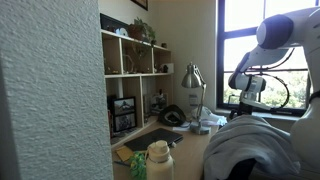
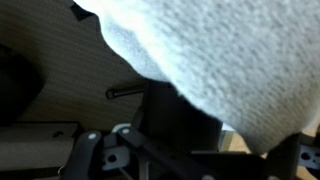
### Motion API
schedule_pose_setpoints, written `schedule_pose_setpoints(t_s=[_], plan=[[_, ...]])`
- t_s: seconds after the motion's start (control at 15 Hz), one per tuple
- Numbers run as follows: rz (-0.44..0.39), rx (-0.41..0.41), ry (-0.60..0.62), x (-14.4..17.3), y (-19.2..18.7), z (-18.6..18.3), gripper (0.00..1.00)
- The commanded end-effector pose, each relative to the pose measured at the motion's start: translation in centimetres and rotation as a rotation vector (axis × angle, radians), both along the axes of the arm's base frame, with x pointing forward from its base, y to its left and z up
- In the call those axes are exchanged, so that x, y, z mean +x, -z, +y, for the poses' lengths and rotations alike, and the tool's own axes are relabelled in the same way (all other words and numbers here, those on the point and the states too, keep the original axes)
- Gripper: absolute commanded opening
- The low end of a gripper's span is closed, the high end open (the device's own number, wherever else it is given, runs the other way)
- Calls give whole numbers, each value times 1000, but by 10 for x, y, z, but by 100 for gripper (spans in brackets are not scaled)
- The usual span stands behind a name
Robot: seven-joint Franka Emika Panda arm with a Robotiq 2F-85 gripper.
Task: Push the chair under the table
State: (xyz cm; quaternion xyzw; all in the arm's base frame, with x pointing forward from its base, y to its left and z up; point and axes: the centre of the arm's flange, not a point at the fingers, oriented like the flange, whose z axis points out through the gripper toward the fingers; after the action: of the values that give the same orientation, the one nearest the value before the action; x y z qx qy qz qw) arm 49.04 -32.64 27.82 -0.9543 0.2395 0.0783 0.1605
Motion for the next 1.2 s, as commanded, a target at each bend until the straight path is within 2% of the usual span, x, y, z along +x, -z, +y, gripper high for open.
schedule_pose_setpoints(t_s=[0.0, 0.33, 0.8, 1.13], plan=[[-16, 50, -75, 8, -20, 68, 100], [-16, 64, -131, 19, -21, 100, 100], [-22, 43, -116, 16, -33, 87, 100], [-58, 32, -76, -4, -68, 76, 100]])
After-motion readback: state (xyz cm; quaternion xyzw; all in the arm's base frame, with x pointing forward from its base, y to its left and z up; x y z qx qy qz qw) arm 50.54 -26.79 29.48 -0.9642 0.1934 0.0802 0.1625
